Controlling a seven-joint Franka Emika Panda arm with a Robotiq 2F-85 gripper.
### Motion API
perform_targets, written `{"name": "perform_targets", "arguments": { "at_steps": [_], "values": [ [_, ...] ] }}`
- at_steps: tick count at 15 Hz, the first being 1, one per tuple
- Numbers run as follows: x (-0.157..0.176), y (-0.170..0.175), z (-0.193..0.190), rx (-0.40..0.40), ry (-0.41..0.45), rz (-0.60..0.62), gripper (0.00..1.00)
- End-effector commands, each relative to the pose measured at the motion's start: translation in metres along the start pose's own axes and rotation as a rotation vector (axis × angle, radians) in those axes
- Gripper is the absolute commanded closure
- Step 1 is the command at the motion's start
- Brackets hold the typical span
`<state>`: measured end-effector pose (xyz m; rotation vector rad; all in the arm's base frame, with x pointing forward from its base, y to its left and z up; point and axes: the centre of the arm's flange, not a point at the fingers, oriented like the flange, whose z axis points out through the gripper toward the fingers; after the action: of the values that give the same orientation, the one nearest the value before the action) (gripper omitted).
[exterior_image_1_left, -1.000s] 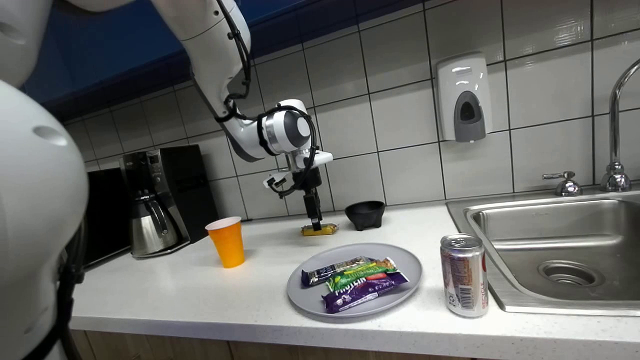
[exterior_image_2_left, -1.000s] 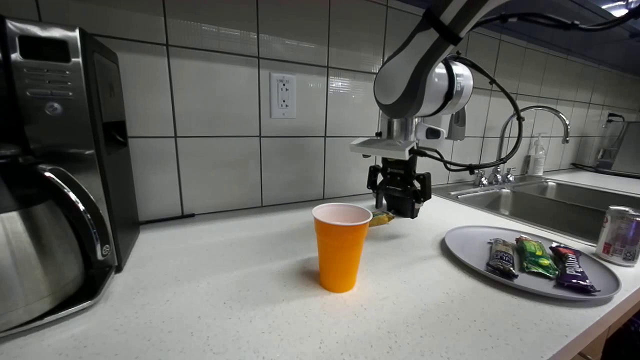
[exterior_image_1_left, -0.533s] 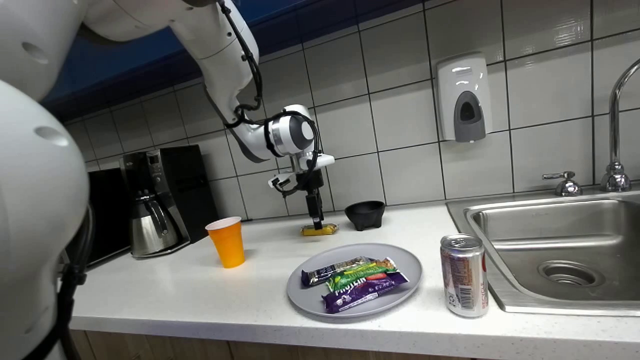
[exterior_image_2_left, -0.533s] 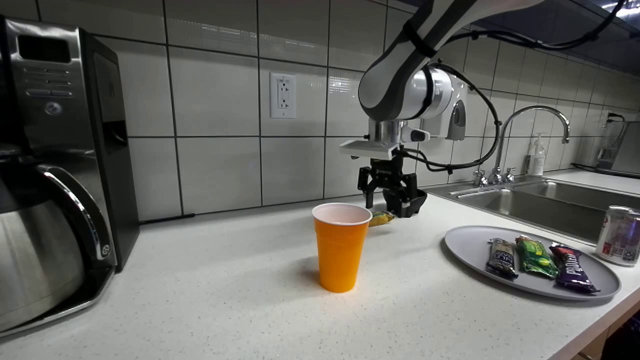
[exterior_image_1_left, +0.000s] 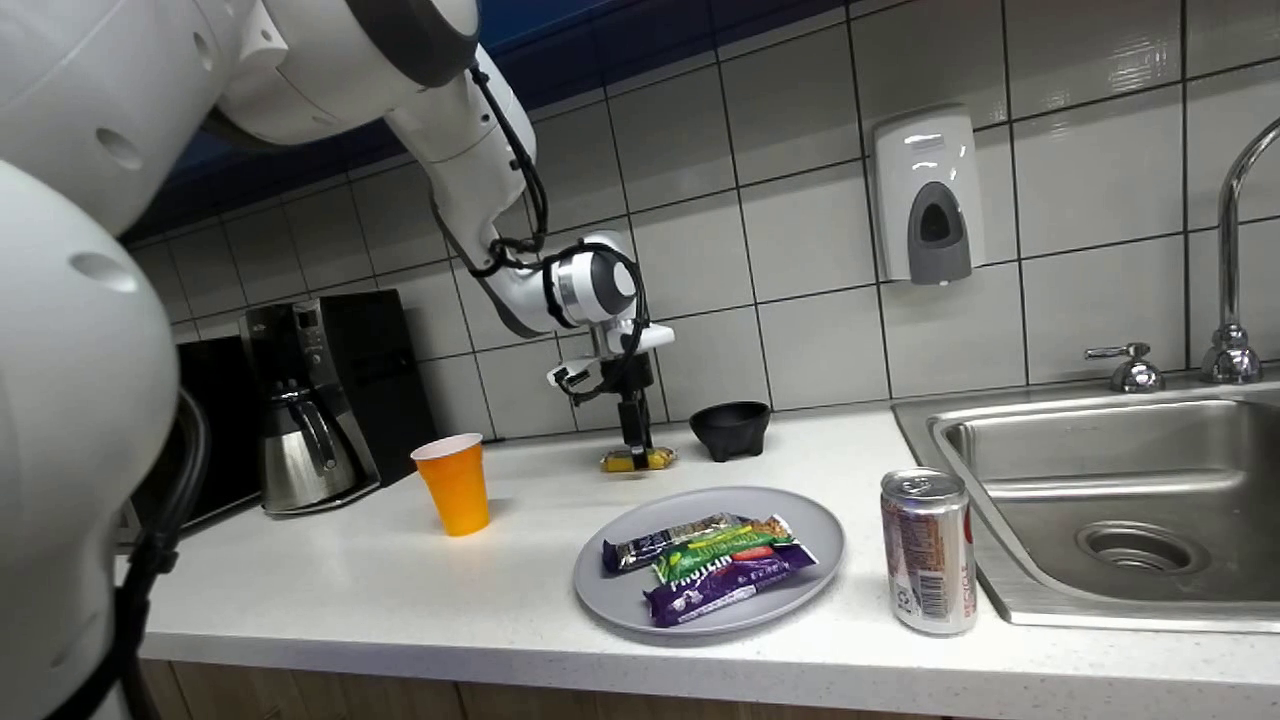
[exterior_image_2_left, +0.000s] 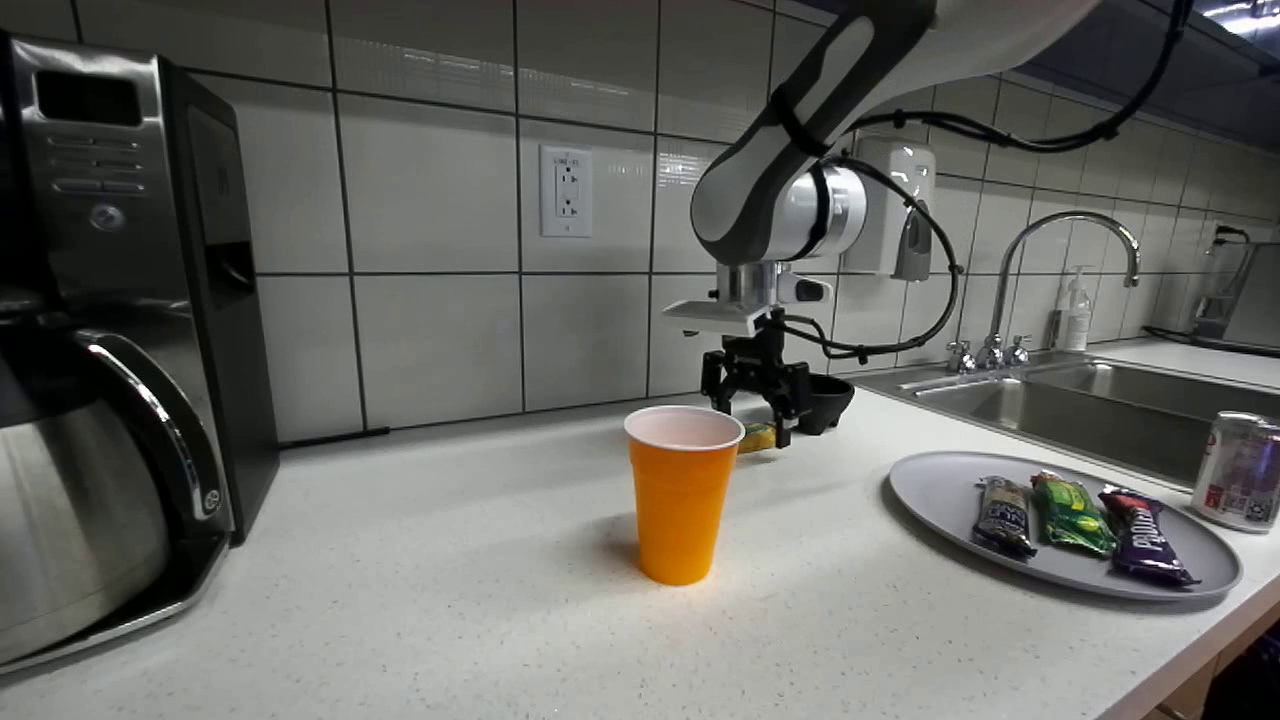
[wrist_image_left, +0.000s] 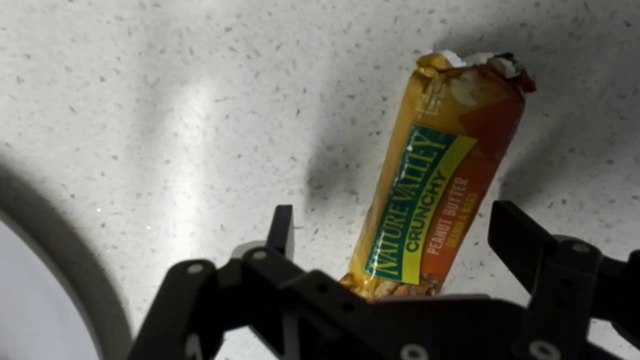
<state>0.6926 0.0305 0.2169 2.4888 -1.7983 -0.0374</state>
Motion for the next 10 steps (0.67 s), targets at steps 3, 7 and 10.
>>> {"name": "perform_targets", "arguments": {
  "at_steps": [3, 7, 10],
  "values": [
    [0.0004, -0.0243, -0.0008, -0.012, -0.023, 0.022, 0.00],
    [-0.0036, -0.0249, -0.0066, -0.019, -0.030, 0.009, 0.00],
    [-0.0074, -0.0247, -0.0075, -0.027, -0.030, 0.001, 0.00]
  ]
}}
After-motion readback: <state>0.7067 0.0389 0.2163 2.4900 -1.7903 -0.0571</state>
